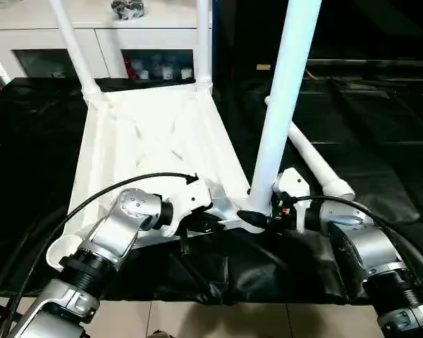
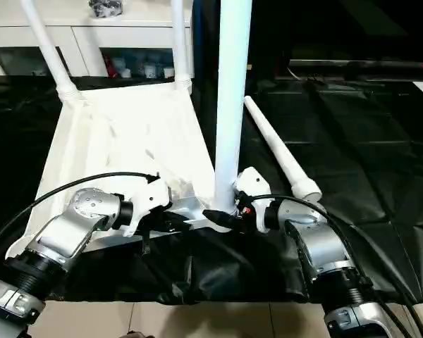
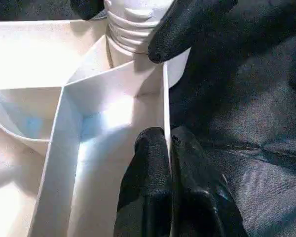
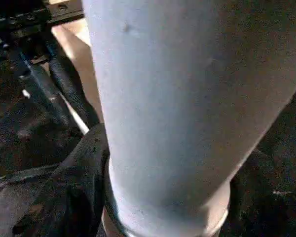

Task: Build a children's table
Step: Rotate leg to tighten

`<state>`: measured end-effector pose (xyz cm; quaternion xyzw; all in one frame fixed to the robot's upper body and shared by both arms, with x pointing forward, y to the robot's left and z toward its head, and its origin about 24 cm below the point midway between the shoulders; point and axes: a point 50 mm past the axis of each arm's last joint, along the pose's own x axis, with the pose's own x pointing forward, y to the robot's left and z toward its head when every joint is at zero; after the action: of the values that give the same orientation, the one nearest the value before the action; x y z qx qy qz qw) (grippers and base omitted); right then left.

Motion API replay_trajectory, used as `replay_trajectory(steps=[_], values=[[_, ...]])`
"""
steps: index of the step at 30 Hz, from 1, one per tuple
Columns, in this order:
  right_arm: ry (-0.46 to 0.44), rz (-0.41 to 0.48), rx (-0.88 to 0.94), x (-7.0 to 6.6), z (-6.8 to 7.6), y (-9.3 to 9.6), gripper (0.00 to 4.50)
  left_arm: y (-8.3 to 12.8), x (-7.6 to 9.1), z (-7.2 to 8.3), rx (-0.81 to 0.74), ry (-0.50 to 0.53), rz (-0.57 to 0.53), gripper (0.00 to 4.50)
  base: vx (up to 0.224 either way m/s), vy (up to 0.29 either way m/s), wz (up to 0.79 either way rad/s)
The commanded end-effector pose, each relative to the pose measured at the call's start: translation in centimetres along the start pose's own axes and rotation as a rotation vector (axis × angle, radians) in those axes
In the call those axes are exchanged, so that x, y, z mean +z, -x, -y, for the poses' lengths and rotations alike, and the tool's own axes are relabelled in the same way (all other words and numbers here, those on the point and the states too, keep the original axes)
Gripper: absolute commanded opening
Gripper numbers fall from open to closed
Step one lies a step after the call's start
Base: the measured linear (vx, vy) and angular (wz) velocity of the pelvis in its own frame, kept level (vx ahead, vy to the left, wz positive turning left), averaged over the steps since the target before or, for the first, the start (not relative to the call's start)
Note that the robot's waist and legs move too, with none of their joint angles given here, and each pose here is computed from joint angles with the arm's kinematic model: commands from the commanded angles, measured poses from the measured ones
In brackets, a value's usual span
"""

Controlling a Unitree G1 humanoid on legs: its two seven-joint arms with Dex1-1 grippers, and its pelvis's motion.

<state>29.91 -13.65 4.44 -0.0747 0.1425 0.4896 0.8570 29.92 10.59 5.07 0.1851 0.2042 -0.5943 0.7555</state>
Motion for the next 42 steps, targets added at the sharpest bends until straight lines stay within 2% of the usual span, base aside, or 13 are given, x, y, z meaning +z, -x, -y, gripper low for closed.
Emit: replay_trajectory(steps=[1,2,7,8,13,14,19,20,27,33,40,41,42], values=[[-0.055,0.021,-0.08,0.1,-0.3,-2.2,2.74,-1.6,1.9,-0.1,0.069,0.005,0.044,0.0,0.0,0.0,0.0],[-0.056,0.022,-0.083,0.1,-0.3,-2.3,2.74,-1.6,1.9,-0.1,0.071,0.006,0.044,0.0,0.0,0.0,0.0],[-0.213,0.049,-0.367,0.3,0.9,-5.2,2.73,-3.2,3.2,-2.1,0.352,0.167,0.08,0.0,0.0,0.0,0.0],[-0.253,0.042,-0.473,0.5,1.1,-6.2,2.73,-3.8,4.0,-2.6,0.438,0.201,0.098,0.0,0.0,0.0,0.0],[-0.246,0.058,-0.486,1.1,0.6,-7.5,2.73,-4.6,5.0,-2.7,0.482,0.212,0.127,0.0,0.0,0.0,0.0],[-0.256,0.069,-0.476,1.3,0.5,-7.7,3.29,-4.7,5.1,-2.6,0.473,0.202,0.132,0.0,0.0,0.0,0.0],[-0.242,0.102,-0.443,2.1,0.8,-7.8,3.71,-4.8,5.3,-2.0,0.391,0.137,0.148,0.0,0.0,0.0,0.0],[-0.22,0.102,-0.445,2.2,1.0,-7.6,3.9,-4.7,5.2,-1.8,0.368,0.129,0.149,0.0,0.0,0.0,0.0],[-0.044,0.066,-0.301,1.7,1.9,-4.6,3.9,-3.0,3.3,-1.3,0.221,0.064,0.103,0.0,0.0,0.0,0.0],[0.012,0.025,-0.171,1.0,1.8,-2.6,3.9,-1.7,2.2,-1.0,0.128,0.025,0.066,0.0,0.0,0.0,0.0],[0.055,-0.006,0.003,1.2,0.9,-1.5,3.9,-0.4,1.7,-0.6,0.008,-0.015,0.052,0.0,0.0,0.0,0.0],[0.058,-0.013,0.022,1.2,0.8,-1.4,3.62,-0.2,1.6,-0.5,-0.016,-0.02,0.04,0.0,0.0,0.0,0.0],[0.06,-0.017,0.039,1.2,0.6,-1.4,3.62,-0.1,1.4,-0.3,-0.036,-0.031,0.031,0.0,0.0,0.0,0.0]])
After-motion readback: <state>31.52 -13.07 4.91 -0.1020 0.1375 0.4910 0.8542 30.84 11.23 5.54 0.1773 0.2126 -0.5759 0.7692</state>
